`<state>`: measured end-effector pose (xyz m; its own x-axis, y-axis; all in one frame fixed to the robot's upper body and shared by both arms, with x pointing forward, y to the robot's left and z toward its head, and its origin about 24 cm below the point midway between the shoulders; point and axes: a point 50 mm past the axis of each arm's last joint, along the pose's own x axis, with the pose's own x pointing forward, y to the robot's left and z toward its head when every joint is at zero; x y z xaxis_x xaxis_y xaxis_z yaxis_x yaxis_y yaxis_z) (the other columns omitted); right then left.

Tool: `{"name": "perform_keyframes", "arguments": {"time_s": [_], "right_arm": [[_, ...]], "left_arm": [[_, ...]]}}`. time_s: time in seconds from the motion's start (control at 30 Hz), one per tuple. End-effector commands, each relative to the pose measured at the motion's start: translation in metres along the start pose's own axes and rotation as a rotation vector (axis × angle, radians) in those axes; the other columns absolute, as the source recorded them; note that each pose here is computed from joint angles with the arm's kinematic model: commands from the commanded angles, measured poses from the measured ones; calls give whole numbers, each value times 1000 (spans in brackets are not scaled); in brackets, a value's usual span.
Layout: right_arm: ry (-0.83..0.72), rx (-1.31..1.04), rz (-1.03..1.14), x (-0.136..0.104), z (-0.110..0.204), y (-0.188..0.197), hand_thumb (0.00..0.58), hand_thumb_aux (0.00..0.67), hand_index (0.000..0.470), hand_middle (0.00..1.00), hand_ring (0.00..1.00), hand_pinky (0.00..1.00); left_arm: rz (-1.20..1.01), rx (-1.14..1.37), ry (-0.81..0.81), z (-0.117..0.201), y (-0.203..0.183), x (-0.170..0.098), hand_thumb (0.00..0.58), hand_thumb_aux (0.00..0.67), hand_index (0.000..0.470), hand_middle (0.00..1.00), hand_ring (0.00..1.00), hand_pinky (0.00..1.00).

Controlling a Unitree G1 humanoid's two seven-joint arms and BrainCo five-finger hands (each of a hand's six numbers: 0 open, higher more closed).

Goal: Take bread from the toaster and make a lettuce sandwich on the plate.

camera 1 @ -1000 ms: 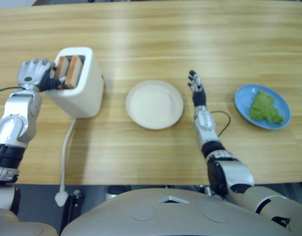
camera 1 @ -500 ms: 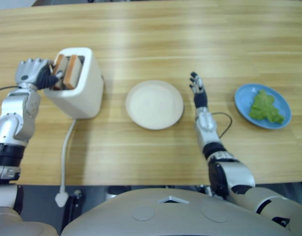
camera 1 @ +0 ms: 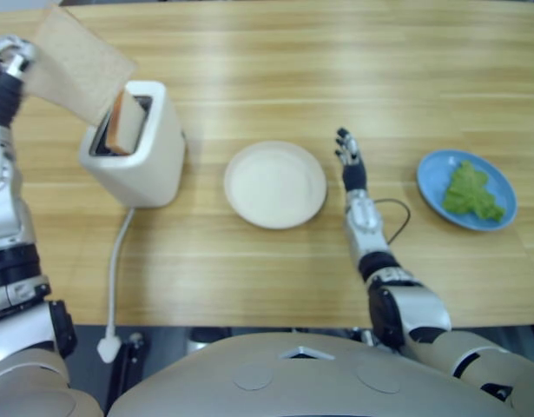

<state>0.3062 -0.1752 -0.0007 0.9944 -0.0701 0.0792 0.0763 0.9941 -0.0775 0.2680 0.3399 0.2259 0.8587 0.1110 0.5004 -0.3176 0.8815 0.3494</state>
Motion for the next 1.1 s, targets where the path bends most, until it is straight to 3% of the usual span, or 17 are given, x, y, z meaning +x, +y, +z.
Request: {"name": "perform_keyframes", "arguments": {"time_s": [0.03,0.2,0.63,0.9,1.1], "right_arm": [[25,3,-10,-1,-3,-2,0,0,0,0,0,0],[28,0,-7,-1,-3,-2,0,0,0,0,0,0],[27,2,-22,1,-2,-4,0,0,0,0,0,0],[9,20,-119,1,1,-27,0,0,0,0,0,0],[6,15,-130,0,2,-32,0,0,0,0,0,0]], "left_arm": [[94,-37,-77,16,20,0,580,670,460,1000,1000,1000],[14,-109,-148,32,1,-2,580,670,460,1000,1000,1000],[-788,-241,-71,24,-201,-19,580,670,460,1000,1000,1000],[-1052,-148,90,-22,-278,-26,580,670,460,1000,1000,1000],[-1097,-18,168,-50,-298,-30,580,670,460,1000,1000,1000]]}}
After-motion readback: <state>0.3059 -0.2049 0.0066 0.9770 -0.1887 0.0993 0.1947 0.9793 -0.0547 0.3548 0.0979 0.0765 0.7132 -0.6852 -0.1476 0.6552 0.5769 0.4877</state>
